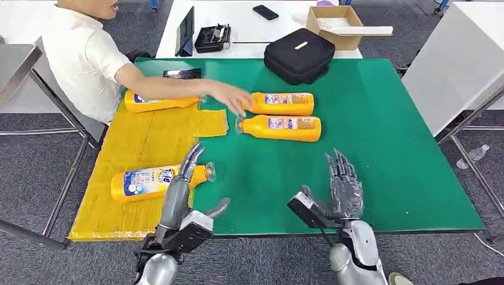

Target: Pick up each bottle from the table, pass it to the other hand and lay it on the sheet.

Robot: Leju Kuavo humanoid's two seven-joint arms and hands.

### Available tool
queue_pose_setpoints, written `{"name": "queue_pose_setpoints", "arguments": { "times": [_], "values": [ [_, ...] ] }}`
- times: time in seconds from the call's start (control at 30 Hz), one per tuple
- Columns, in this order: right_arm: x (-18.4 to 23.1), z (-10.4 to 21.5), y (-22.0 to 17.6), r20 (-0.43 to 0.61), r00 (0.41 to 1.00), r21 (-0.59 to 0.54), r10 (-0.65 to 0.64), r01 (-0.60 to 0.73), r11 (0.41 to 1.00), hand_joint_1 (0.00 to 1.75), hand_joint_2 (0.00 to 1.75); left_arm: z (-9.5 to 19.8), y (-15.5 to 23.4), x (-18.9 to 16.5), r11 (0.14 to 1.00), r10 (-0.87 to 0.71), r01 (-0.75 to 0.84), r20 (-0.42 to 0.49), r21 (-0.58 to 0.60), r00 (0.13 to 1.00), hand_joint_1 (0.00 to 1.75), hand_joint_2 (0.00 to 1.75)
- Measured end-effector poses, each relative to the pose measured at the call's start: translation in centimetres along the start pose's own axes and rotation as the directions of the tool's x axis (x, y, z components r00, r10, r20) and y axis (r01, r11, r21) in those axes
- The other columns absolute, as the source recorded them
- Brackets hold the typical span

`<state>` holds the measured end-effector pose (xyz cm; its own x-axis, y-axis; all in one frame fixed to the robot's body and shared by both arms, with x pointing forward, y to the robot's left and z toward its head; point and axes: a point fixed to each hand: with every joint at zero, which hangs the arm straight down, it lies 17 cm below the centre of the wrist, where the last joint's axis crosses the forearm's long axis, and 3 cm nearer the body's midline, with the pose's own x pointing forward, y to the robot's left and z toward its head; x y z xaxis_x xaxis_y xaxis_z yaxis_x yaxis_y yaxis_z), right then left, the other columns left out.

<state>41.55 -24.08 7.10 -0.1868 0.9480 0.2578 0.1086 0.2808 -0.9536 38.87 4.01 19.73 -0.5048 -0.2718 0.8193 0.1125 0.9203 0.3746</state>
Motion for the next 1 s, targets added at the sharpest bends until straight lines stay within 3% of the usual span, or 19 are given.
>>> {"name": "queue_pose_setpoints", "arguments": {
  "times": [0.17,0.3,0.47,1.0],
  "values": [
    [-2.4,0.4,-0.5,-0.029,0.991,0.012,0.130,-0.130,0.991,0.00,0.00,0.2,1.6,-1.0,0.992,0.115,-0.112,-0.042,0.065,0.993,0.00,1.75],
    [-3.7,0.8,-0.3,-0.044,0.979,0.039,0.197,-0.195,0.980,0.00,0.00,0.2,3.5,-0.8,0.989,0.061,-0.058,-0.018,0.137,0.998,0.00,1.75],
    [-4.2,1.1,0.3,-0.053,0.976,0.070,0.211,-0.207,0.976,0.00,0.00,0.1,5.7,0.5,0.977,-0.016,0.009,0.029,0.215,0.999,0.00,1.75],
    [-3.4,0.0,1.4,-0.026,0.980,0.095,0.199,-0.196,0.976,0.00,0.00,-0.1,6.8,3.0,0.964,-0.088,0.063,0.084,0.259,0.993,0.00,1.75]
  ]
}}
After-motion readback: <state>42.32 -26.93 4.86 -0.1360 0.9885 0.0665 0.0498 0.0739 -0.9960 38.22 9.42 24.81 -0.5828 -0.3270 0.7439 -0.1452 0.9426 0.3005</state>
